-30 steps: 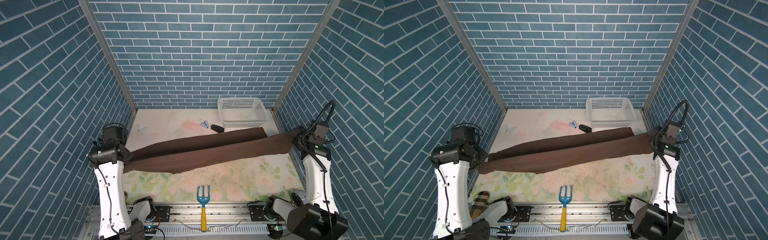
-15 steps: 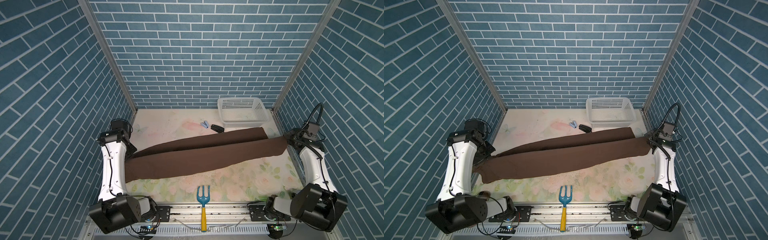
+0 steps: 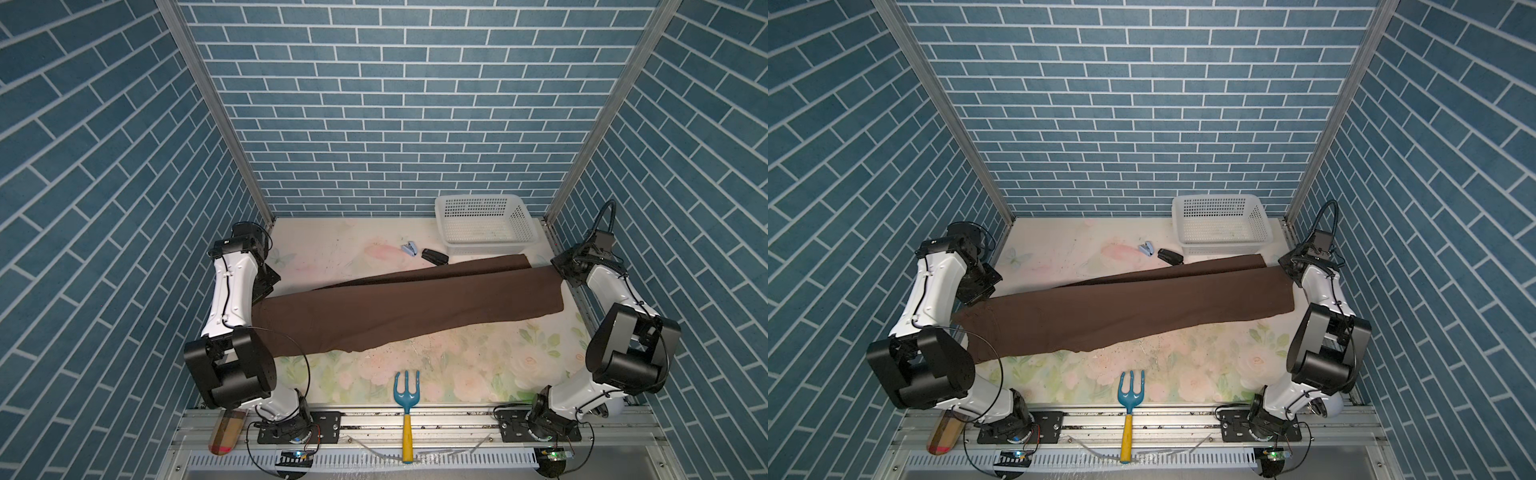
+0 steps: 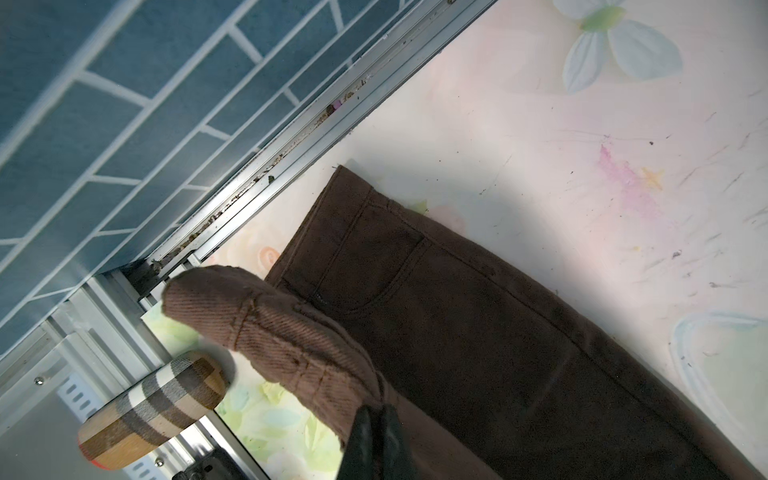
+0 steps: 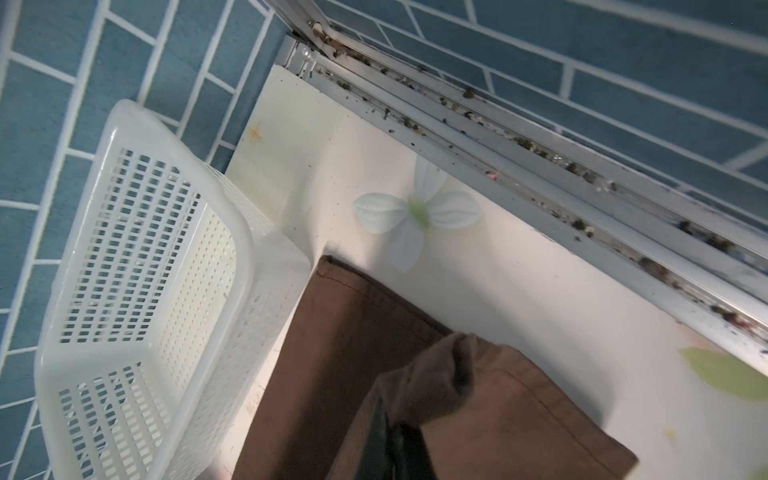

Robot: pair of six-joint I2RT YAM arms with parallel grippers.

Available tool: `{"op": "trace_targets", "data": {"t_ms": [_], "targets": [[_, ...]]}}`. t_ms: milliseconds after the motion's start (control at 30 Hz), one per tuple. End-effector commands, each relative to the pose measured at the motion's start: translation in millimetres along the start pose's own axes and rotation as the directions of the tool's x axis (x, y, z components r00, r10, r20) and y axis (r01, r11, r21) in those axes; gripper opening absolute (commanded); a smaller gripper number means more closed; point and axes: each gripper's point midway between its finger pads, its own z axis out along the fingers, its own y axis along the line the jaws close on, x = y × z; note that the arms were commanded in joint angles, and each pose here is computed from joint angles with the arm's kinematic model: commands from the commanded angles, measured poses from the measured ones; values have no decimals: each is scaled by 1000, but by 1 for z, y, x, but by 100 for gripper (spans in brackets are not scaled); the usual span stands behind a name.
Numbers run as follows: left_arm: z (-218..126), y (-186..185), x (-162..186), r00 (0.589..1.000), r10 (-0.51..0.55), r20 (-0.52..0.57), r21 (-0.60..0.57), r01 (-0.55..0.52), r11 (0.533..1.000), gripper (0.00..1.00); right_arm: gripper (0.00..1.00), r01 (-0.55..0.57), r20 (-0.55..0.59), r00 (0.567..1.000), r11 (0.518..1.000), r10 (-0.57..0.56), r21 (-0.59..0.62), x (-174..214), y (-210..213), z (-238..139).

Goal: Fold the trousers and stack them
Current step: 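Lower the stretched trousers flat onto the table with both grippers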

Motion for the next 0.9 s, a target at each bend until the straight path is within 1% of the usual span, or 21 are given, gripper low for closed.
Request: {"op": "trace_targets", "data": {"t_ms": [0,167,333,367,400,467,500,633,667,700,733,800,867], "targets": [[7,0,-21,998,-21,67,-43,24,999,0,0,15,149,989,1000,-13,-16,-48,25,7],[32,-18,-20,1000,5,22,-55,-4,998,0,0,55,102,993,998,-56,5,-39,37,47],[55,-30,-21,1000,21,-9,-79,-22,997,0,0,66,32,997,997,-68,35,-23,34,89],[60,-32,-22,1000,21,-17,-83,-23,996,2,0,66,14,998,997,-67,40,-18,32,98],[65,-34,-22,999,26,-24,-87,-28,996,6,3,66,0,998,997,-66,44,-14,30,104],[73,-38,-25,999,29,-29,-101,-32,994,14,11,66,-21,998,996,-65,53,-8,27,115],[76,-39,-27,999,30,-29,-106,-33,994,16,13,67,-28,997,996,-66,54,-6,26,118],[86,-52,-43,999,41,-27,-113,-44,993,17,20,82,-41,996,995,-80,58,-4,25,117],[90,-56,-45,998,45,-35,-113,-49,992,23,23,89,-36,996,994,-87,63,-7,25,114],[91,-60,-49,998,44,-41,-111,-48,993,25,24,94,-35,995,993,-92,70,-8,24,111],[91,-65,-52,998,41,-48,-101,-46,994,25,25,99,-35,995,992,-97,74,-9,23,107],[86,-74,-54,998,38,-47,-81,-42,996,25,28,112,-33,993,990,-110,85,-11,19,97],[71,-84,-54,998,56,-11,-53,-57,997,28,32,129,-24,992,987,-127,101,-11,13,83]]}}
